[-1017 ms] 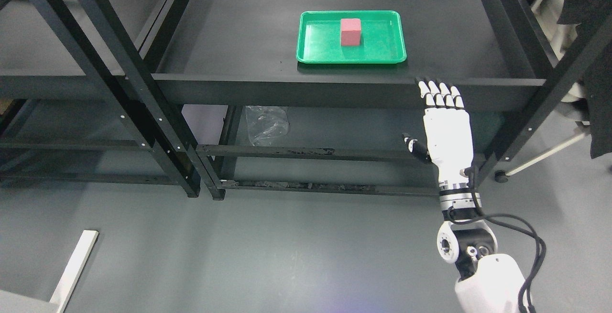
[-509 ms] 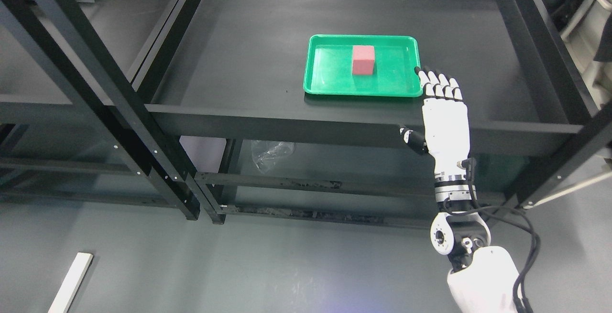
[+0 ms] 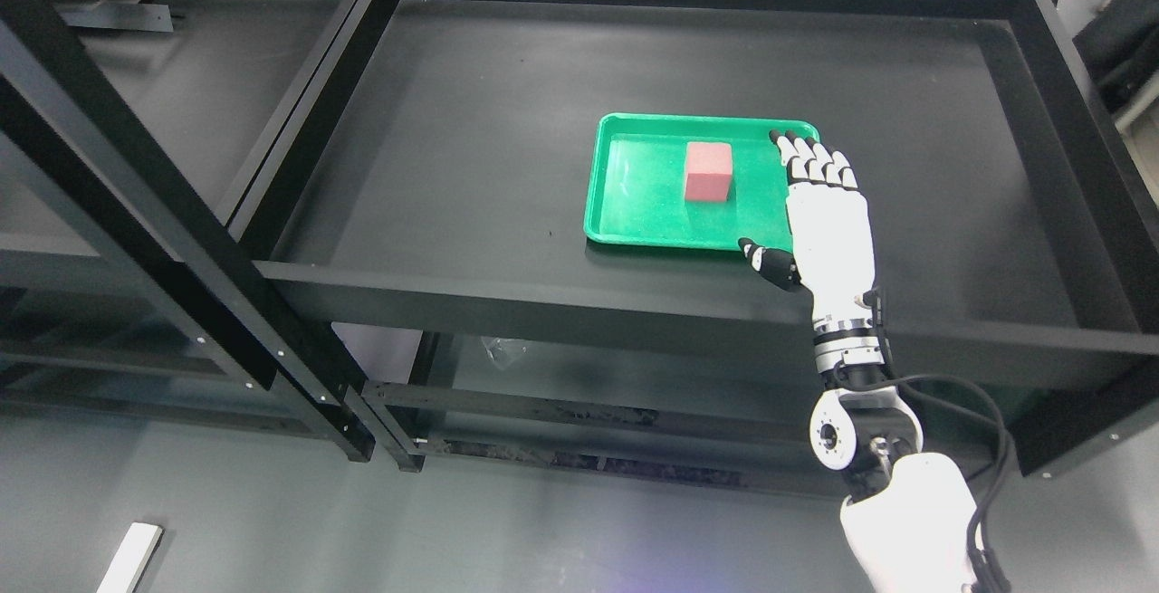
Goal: Pick pink block from left shelf to tray
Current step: 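Lower the right hand over the pink block in the green tray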
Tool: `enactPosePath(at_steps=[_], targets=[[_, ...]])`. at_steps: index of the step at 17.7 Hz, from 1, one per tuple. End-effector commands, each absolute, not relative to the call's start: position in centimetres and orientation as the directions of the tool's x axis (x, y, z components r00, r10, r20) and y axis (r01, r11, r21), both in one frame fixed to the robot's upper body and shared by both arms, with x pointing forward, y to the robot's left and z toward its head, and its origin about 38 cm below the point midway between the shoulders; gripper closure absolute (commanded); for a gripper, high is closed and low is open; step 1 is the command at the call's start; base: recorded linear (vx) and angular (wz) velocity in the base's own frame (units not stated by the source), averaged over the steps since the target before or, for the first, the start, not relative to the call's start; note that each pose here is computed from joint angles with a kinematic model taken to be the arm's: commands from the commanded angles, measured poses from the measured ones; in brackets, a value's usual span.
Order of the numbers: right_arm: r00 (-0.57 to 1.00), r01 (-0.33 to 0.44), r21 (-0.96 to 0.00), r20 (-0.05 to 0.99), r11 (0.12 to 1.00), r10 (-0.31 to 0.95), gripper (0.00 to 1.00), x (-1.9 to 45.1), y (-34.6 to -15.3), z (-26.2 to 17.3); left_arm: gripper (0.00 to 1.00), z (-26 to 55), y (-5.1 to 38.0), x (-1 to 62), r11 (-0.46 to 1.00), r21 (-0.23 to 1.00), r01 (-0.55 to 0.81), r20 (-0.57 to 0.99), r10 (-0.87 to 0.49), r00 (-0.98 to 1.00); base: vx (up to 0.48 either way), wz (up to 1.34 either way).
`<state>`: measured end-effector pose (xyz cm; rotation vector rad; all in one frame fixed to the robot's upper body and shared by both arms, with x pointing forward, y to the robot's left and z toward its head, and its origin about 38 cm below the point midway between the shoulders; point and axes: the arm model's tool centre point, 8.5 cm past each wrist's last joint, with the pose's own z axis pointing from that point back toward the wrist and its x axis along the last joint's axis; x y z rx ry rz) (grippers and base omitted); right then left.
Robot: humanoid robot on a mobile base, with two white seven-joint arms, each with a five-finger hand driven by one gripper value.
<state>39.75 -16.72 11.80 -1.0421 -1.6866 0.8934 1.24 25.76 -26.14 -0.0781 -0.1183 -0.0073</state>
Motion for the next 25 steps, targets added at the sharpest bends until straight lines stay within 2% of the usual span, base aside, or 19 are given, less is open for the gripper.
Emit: enactPosePath(at_steps=[1,13,14,16,20,23,25], targets=[[-0.205,0.222,-0.902,0.327,0.369,0.922,0.01,40.1,-17.0,11.2,0.0,-26.1,26.8,0.5,0.998,-0.062,0.012,0.115,-0.005,0.993,0.224,0.03],[-0.207,0.196,-0.901,0.348,0.387,0.914,0.01,39.9,-16.9,10.8,0.0,-26.1,26.8,0.5,0.998,-0.062,0.012,0.115,-0.005,0.993,0.183,0.04],[-0.208,0.156,-0.9,0.373,0.407,0.904,0.01,40.0,-16.8,10.5,0.0,-26.1,26.8,0.5,0.998,-0.062,0.012,0.115,-0.005,0.993,0.15,0.0],[-0.202,0.025,-0.874,0.471,0.485,0.859,0.01,40.2,-16.6,9.6,0.0,-26.1,26.8,0.5,0.998,-0.062,0.012,0.115,-0.005,0.993,0.14,0.0],[-0.211,0.001,-0.876,0.471,0.482,0.856,0.01,40.2,-16.4,9.4,0.0,-26.1,26.8,0.5,0.998,-0.062,0.012,0.115,-0.005,0.993,0.108,0.0],[-0.203,-0.012,-0.898,0.433,0.44,0.878,0.01,40.2,-16.4,8.5,0.0,-26.1,26.8,0.5,0.998,-0.062,0.012,0.115,-0.005,0.993,0.075,-0.03],[-0.2,-0.047,-0.903,0.427,0.426,0.882,0.01,40.0,-16.1,7.9,0.0,-26.1,26.8,0.5,0.998,-0.062,0.012,0.115,-0.005,0.993,0.061,-0.07]])
